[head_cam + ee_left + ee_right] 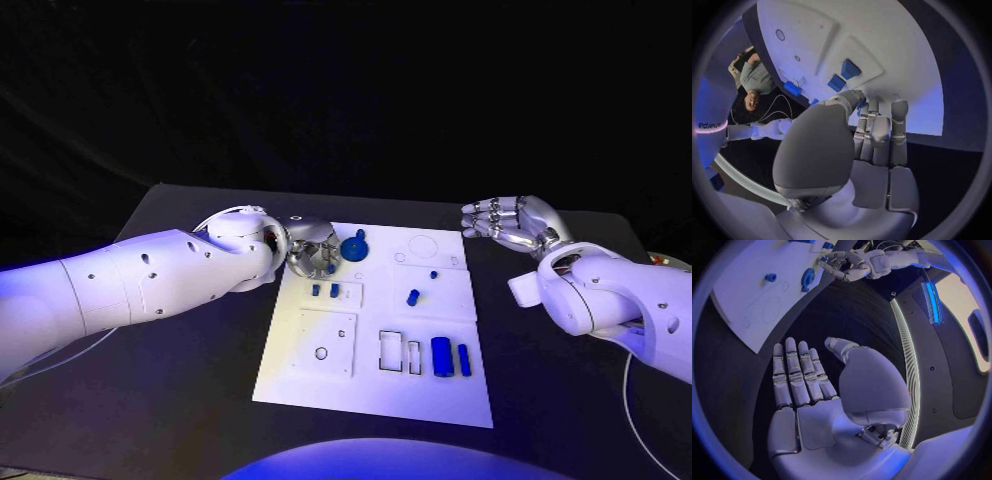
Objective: Assemble the parts on the task board
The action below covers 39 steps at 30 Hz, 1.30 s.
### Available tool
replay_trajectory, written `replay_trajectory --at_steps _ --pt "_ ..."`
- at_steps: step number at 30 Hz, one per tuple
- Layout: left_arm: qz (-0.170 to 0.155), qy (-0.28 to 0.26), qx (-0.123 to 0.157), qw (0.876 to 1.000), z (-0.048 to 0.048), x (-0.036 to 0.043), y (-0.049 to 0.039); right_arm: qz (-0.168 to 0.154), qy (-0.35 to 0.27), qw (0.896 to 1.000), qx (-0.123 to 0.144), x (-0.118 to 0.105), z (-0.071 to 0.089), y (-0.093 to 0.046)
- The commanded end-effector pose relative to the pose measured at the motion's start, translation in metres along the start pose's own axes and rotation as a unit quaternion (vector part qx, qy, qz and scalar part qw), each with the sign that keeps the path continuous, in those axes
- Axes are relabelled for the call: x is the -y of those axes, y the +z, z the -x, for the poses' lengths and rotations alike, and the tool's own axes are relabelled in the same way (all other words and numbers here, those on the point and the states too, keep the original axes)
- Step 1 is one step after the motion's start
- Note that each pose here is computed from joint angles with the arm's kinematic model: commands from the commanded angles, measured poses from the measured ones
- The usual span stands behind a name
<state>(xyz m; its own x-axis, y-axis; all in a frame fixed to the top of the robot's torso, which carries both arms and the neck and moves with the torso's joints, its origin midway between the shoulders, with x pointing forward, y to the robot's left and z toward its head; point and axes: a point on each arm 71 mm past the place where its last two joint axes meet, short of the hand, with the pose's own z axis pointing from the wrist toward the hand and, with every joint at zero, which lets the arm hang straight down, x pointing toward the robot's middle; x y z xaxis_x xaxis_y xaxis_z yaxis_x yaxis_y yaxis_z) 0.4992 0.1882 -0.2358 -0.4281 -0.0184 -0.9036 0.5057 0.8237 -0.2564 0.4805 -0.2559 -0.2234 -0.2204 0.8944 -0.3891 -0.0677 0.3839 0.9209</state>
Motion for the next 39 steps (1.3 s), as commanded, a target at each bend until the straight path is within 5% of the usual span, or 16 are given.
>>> replay_trajectory --at_steps 1,16,24,30,35,39 --pt "-0.003 -0.002 -0.003 1.0 -0.0006 0.0016 0.0004 0.005 0.001 1.0 -0.008 -0.001 -0.002 0.0" --pt "0.008 -0.003 0.0 1.0 0.0 -0.005 -0.0023 0.0 -0.003 1.0 -0.014 0.001 -0.001 0.0" --pt "0.02 -0.016 0.027 0.999 0.0073 -0.0195 -0.0127 0.005 -0.053 0.997 -0.048 0.004 0.001 0.0" --pt "0.02 -0.08 0.078 0.994 0.0221 -0.0358 -0.027 0.016 -0.127 0.987 -0.092 0.003 0.0 0.0" --pt "0.015 -0.22 0.135 0.966 0.0337 -0.0488 -0.039 0.028 -0.21 0.969 -0.131 -0.001 -0.002 0.001" --pt "0.006 -0.369 0.185 0.911 0.0404 -0.055 -0.0484 0.045 -0.306 0.938 -0.158 -0.01 -0.008 0.0"
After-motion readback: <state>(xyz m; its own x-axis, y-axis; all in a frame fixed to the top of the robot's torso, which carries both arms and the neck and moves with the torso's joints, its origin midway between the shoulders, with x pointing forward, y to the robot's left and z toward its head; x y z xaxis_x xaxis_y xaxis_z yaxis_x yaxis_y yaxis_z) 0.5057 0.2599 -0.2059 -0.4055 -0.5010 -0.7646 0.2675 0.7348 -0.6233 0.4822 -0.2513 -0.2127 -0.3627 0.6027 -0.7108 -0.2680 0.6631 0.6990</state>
